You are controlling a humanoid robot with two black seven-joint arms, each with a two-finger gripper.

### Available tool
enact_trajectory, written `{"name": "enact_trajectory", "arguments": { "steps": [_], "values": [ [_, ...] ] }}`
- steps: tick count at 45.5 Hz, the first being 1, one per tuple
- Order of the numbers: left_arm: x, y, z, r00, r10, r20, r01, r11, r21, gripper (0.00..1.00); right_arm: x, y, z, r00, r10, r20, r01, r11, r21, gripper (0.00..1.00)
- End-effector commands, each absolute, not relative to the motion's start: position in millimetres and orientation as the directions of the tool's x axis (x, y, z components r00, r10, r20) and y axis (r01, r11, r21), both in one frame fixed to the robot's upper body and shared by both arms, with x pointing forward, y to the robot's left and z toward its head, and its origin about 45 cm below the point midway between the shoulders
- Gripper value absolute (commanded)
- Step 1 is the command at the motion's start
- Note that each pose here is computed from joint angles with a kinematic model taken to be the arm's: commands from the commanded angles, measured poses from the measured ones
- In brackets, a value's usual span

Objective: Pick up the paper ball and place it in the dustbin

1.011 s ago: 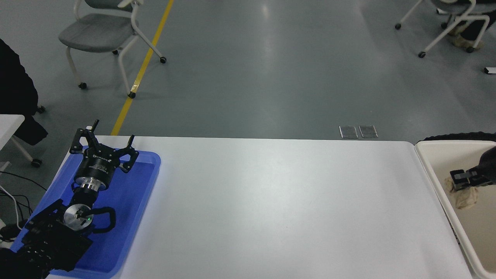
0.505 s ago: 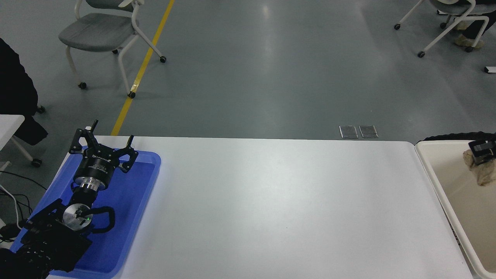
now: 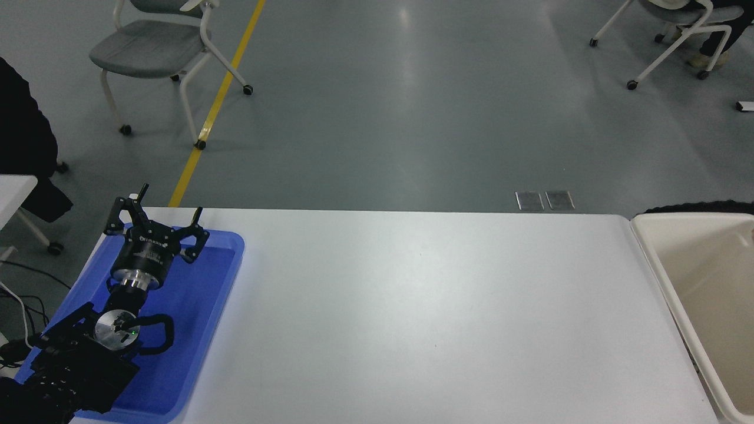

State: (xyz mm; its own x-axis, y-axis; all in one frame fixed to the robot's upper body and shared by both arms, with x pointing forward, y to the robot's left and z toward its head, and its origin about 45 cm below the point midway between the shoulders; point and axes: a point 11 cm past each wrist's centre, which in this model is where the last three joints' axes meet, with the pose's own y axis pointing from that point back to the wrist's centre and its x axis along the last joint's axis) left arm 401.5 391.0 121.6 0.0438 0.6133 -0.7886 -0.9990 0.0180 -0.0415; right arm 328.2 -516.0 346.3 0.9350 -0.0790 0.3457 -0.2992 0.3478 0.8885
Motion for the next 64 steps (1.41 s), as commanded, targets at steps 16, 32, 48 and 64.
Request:
{"name": "enact_trajectory", "arguments": {
  "steps": [16, 32, 48, 64],
  "values": [
    [401.8, 390.2, 121.6, 0.045, 0.613, -0.789, -0.9989, 0.019, -0.042, 1.00, 318, -619, 185, 0.755, -0.202, 0.624, -0.459, 0.516, 0.723, 0.00],
    [401.8, 390.2, 121.6, 0.045, 0.613, -0.789, -0.9989, 0.019, -0.042, 1.00, 301, -586, 101, 0.649, -0.317, 0.692, -0.506, 0.499, 0.704, 0.00],
    [401.8, 390.2, 121.6, 0.045, 0.613, -0.789, -0.9989, 0.019, -0.042, 1.00, 290, -578, 82, 0.579, -0.427, 0.695, -0.505, 0.481, 0.716, 0.03],
    [401.8, 390.2, 121.6, 0.045, 0.613, -0.789, -0.9989, 0.019, -0.042, 1.00, 294, -574, 83, 0.548, -0.461, 0.698, -0.517, 0.470, 0.716, 1.00]
  ]
}}
